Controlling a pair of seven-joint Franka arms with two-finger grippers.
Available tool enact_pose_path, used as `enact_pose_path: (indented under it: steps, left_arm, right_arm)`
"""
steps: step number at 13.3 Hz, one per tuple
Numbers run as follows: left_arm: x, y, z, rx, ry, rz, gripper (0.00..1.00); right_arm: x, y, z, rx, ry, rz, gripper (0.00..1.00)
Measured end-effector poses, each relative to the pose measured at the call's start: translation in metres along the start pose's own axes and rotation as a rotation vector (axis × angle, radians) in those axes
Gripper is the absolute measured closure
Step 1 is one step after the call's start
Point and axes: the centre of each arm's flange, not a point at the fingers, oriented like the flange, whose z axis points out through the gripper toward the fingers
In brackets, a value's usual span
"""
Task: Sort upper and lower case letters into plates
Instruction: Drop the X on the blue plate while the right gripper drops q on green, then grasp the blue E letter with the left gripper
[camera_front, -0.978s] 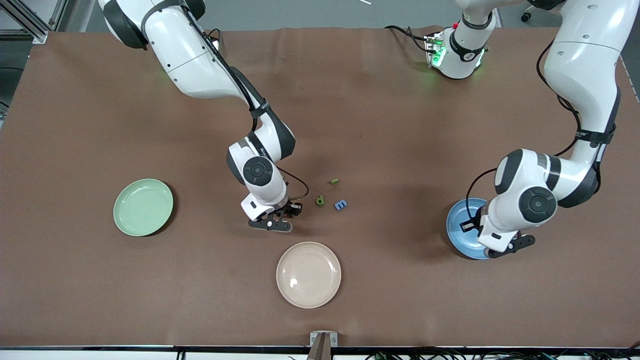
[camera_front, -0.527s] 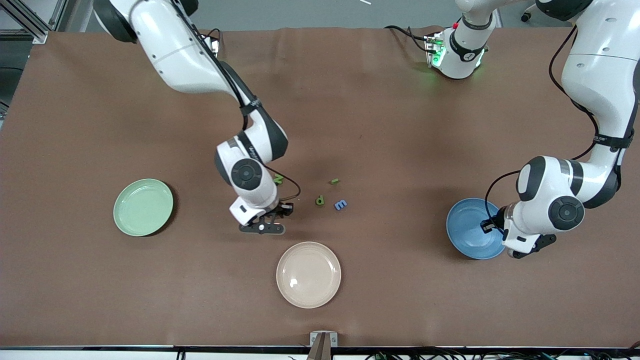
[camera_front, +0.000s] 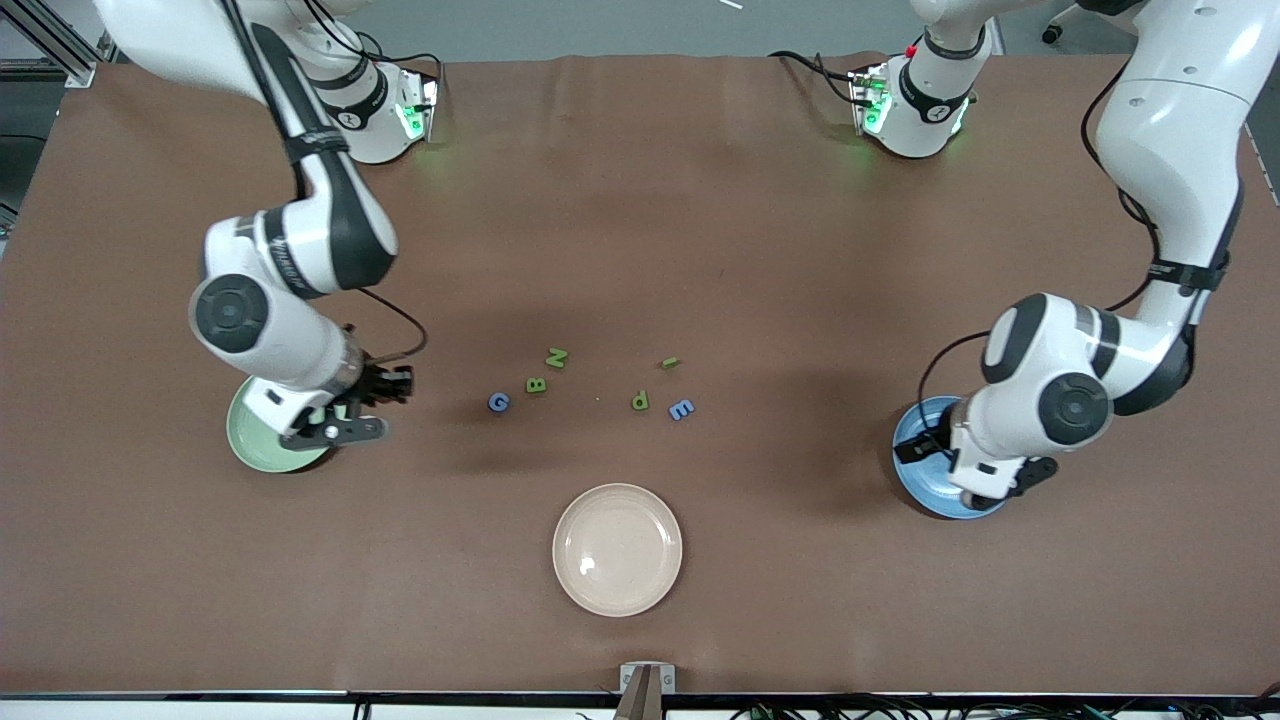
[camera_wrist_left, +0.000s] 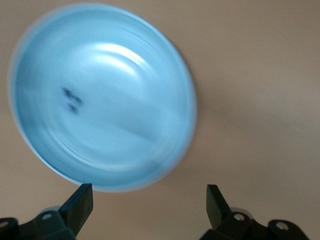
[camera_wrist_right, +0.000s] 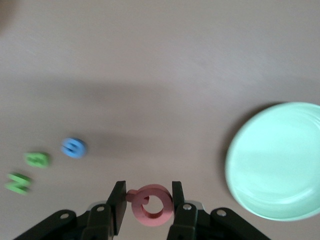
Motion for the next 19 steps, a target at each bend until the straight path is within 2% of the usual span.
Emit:
enact_pose_path:
  steps: [3, 5, 7, 9, 11, 13, 15, 18, 19]
  left_arm:
    - [-0.071, 0.085, -0.001, -0.007, 0.020, 0.015, 0.02]
    - [-0.116, 0.141, 0.003, -0.038, 0.030, -0.022, 0.03]
    - [-0.148, 0.188, 0.012, -0.074, 0.026, -0.052, 0.07]
    - [-0.166, 0.219, 0.032, -0.103, 0.032, -0.083, 0.11]
    - [-0.179, 0.240, 0.059, -0.135, 0.067, -0.138, 0.15]
    - [-0.196, 0.253, 0.085, -0.116, 0.103, -0.162, 0.19]
    - [-0.204, 0.257, 0.098, -0.099, 0.113, -0.173, 0.31]
    - [-0.202, 0.257, 0.103, -0.096, 0.111, -0.190, 0.32]
    - [-0.204, 0.257, 0.104, -0.095, 0.110, -0.189, 0.35]
  right_arm:
    - [-0.036, 0.071, 0.043, 0.006, 0.024, -0.056, 0.59]
    - [-0.054, 0.109, 0.069, 0.005, 0.046, -0.090, 0.59]
    - [-0.065, 0.138, 0.085, 0.005, 0.051, -0.107, 0.59]
    - [-0.068, 0.156, 0.101, 0.000, 0.066, -0.127, 0.59]
    - [-0.069, 0.166, 0.124, 0.000, 0.067, -0.131, 0.59]
    - [-0.069, 0.167, 0.146, 0.001, 0.064, -0.131, 0.59]
    - [-0.070, 0.166, 0.159, 0.004, 0.056, -0.133, 0.59]
    - [-0.070, 0.166, 0.163, 0.006, 0.052, -0.133, 0.59]
    - [-0.070, 0.166, 0.163, 0.006, 0.052, -0.133, 0.58]
